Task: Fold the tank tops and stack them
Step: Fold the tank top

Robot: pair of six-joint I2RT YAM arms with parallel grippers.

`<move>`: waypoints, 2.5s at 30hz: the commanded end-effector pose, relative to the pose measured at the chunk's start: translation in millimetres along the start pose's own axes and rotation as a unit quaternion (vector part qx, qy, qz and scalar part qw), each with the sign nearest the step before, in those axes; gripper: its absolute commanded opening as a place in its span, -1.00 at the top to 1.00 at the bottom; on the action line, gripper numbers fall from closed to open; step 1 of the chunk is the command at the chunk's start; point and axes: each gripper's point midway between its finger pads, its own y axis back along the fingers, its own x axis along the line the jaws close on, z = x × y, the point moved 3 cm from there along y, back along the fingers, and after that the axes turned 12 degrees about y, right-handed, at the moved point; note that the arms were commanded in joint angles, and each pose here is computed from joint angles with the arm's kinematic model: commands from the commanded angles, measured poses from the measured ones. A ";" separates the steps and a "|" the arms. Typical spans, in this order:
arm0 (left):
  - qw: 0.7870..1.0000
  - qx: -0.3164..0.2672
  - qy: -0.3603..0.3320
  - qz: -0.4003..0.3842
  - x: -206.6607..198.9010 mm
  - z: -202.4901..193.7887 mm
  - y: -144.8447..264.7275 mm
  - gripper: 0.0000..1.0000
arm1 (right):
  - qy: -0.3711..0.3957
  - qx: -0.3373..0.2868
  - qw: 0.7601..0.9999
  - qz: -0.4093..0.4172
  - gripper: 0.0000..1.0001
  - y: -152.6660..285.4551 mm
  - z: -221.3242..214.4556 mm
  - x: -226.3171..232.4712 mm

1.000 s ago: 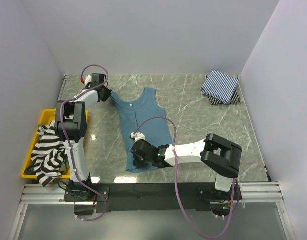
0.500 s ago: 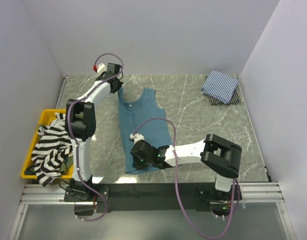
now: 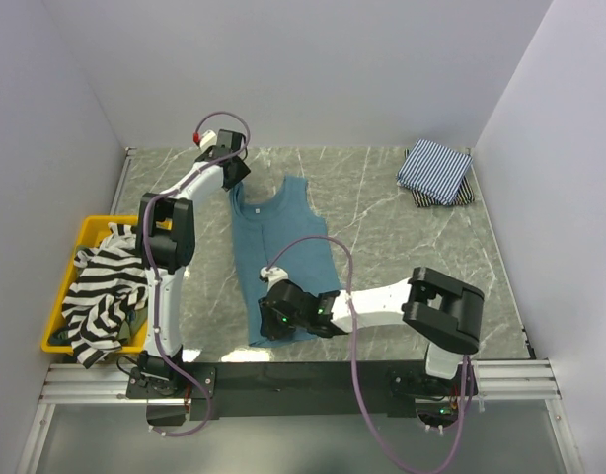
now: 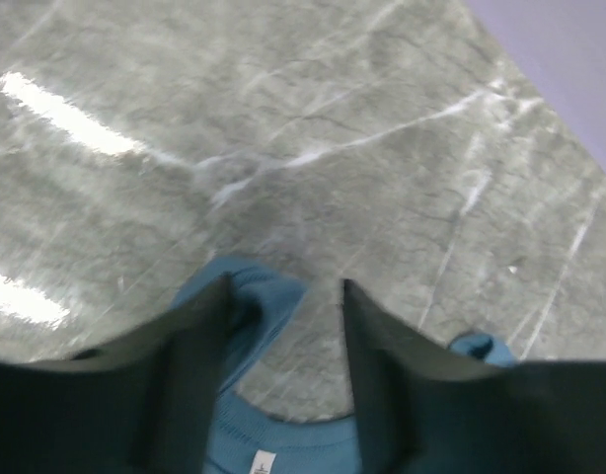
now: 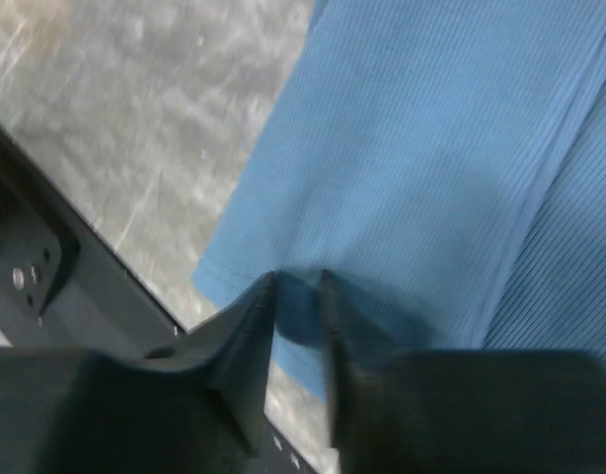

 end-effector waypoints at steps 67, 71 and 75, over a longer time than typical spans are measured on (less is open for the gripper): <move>0.912 0.266 -0.234 -0.207 108.6 -352.9 324.2 0.26 | -0.207 -0.064 0.969 -0.121 0.64 21.1 147.0 -315.9; 0.894 0.278 -0.235 -0.260 93.7 -359.4 338.4 0.15 | -0.220 -0.060 0.966 -0.123 0.76 19.1 139.9 -318.7; 0.871 0.295 -0.247 -0.307 79.9 -373.6 354.2 0.08 | -0.233 -0.068 0.964 -0.111 0.87 23.4 134.3 -319.2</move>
